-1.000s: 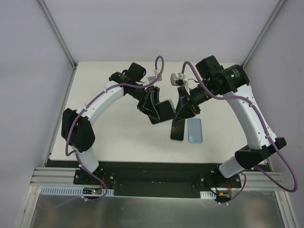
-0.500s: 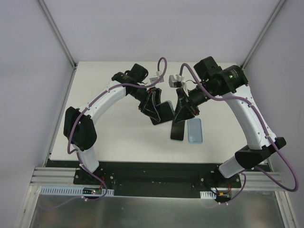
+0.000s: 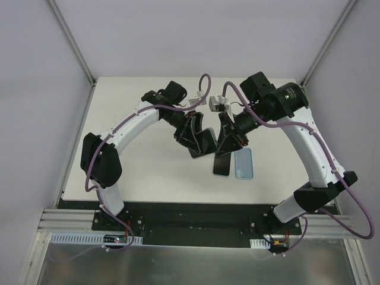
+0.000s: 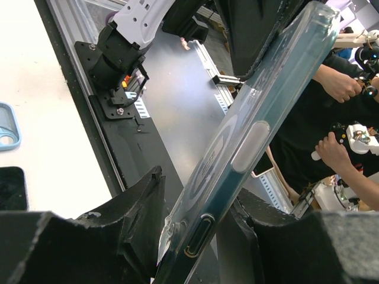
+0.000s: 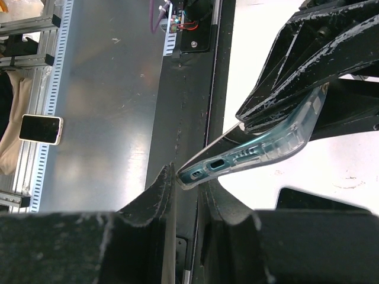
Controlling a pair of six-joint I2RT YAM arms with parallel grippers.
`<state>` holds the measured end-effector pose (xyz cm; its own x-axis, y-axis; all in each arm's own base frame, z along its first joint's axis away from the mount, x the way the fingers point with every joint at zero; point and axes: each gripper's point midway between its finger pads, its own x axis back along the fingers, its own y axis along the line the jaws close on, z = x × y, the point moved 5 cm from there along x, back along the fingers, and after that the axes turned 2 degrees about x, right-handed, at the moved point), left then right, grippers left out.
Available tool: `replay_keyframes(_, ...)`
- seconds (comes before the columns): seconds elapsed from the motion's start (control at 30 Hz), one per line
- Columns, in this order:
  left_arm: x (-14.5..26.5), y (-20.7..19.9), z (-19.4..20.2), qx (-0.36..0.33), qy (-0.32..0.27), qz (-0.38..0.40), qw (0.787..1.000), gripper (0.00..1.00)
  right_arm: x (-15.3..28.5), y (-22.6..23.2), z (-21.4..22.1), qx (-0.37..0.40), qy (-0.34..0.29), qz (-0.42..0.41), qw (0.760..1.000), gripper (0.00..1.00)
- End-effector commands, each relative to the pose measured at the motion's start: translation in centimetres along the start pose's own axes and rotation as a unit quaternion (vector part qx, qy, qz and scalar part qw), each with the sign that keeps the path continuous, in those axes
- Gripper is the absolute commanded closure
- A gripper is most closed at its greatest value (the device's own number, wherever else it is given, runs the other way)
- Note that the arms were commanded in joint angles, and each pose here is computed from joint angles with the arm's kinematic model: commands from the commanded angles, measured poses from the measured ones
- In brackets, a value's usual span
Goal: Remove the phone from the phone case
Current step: Remove the phone case from the phone.
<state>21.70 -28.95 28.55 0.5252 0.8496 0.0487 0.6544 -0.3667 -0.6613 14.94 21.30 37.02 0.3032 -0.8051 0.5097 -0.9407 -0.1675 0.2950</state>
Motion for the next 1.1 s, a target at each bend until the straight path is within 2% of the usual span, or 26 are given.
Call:
replay_keyframes(0.0, -2.4, 0.7, -0.2, -0.013, -0.010, 0.098, 0.995, 1.00, -1.3, 8.8, -6.4, 0.065, -0.194, -0.284, 0.937, 1.00)
replay_keyframes(1.07, -3.1, -1.6, 1.0, -0.035, -0.001, 0.104, 0.994, 1.00, -2.7, 7.8, -6.3, 0.044, -0.180, -0.299, 0.936, 1.00)
